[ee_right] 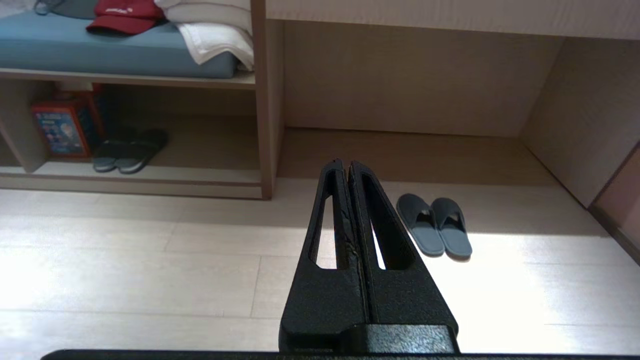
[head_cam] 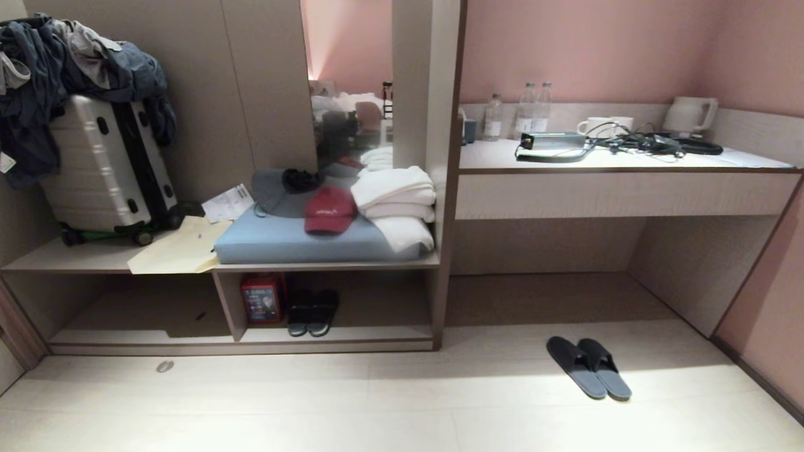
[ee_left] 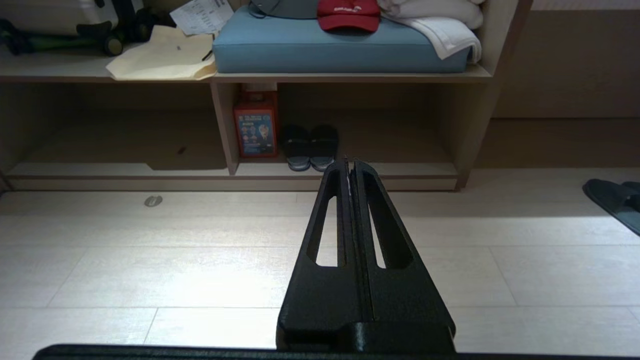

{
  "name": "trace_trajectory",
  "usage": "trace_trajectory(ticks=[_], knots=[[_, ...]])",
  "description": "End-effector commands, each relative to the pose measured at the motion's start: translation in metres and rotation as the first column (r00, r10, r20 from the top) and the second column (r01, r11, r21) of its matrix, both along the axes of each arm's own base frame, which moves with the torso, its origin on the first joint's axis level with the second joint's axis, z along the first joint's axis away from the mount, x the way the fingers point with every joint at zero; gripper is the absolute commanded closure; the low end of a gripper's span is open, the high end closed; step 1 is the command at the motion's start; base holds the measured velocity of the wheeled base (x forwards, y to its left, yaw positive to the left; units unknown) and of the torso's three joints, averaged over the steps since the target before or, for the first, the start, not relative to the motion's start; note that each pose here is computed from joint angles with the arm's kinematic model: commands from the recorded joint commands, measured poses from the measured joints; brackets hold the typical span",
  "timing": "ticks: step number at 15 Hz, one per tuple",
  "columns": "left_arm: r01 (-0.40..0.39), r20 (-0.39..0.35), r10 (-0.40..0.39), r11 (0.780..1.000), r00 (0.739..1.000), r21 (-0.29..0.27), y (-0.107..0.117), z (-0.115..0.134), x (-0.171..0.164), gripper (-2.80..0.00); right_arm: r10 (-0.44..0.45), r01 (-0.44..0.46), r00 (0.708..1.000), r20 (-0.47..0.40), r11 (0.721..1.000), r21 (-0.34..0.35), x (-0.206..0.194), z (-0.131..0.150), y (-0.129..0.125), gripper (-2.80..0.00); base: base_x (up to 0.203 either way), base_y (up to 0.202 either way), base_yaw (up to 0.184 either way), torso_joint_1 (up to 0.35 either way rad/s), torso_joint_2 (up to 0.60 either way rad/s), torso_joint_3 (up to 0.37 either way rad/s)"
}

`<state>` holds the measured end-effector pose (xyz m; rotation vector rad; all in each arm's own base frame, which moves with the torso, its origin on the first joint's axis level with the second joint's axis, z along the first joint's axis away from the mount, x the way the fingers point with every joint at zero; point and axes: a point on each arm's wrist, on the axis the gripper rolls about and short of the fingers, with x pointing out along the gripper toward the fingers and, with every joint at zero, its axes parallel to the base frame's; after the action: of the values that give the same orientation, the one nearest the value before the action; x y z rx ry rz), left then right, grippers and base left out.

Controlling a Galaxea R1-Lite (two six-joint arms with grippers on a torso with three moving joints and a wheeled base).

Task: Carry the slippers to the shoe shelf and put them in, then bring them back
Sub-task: Pick up the slippers on the floor

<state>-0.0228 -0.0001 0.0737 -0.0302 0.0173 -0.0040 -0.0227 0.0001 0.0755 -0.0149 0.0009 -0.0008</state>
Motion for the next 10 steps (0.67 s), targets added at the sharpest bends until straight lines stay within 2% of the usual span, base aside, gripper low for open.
trace_trajectory(ticks=[1, 10], knots=[[0.000, -0.001, 0.000, 1.000, 1.000, 0.000, 0.0000, -0.0004, 0.0001, 0.00, 0.001, -0.001, 1.000, 0.001, 1.000, 0.000, -0.0001, 0.0000, 0.0000, 0.00, 0.199, 0.000, 0.002, 0.003, 0.00, 0.001], [0.000, -0.003, 0.000, 1.000, 1.000, 0.000, 0.0000, -0.0004, 0.0002, 0.00, -0.002, 0.002, 1.000, 0.002, 1.000, 0.004, 0.0000, 0.0005, -0.0001, 0.00, 0.198, 0.000, 0.000, 0.003, 0.00, 0.003]])
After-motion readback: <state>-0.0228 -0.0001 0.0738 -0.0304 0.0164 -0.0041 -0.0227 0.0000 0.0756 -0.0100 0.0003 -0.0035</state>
